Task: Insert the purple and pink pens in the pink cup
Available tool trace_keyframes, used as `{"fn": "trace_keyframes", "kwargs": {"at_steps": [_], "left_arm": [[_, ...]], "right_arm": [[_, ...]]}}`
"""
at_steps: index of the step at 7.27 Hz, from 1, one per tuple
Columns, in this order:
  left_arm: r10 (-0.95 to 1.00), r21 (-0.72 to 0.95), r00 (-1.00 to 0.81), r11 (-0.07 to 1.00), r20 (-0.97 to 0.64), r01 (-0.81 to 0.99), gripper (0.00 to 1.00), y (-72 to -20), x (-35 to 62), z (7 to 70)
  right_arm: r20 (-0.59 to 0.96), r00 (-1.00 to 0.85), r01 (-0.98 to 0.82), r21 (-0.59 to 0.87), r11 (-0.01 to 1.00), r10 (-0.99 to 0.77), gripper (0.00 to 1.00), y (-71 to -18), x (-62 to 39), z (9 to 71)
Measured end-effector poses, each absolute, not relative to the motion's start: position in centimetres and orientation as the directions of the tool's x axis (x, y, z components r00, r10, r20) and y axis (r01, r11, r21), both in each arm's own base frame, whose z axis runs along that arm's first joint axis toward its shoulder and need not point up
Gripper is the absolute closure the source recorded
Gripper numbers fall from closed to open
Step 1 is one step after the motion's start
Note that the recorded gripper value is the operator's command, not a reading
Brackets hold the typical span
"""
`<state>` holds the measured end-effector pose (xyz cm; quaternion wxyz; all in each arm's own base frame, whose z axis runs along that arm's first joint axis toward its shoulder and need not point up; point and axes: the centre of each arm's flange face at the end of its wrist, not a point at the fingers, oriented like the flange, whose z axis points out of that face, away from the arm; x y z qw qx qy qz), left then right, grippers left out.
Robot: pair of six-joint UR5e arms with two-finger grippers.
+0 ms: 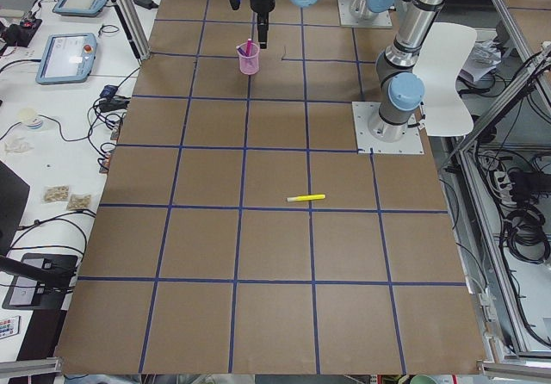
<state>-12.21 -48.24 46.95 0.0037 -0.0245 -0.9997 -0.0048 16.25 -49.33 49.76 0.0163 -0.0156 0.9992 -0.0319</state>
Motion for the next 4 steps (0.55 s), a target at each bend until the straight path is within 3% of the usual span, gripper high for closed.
{"fn": "trace_keyframes", "kwargs": {"at_steps": [4], "left_arm": [[0.077,-0.008,-0.997,0.997,0.006,0.077,0.0,-48.5,-11.19,46.45]], "right_arm": [[-0.014,-0.994,-0.106,-0.058,0.993,-0.107,0.0,-49.26,16.12,49.7]]}}
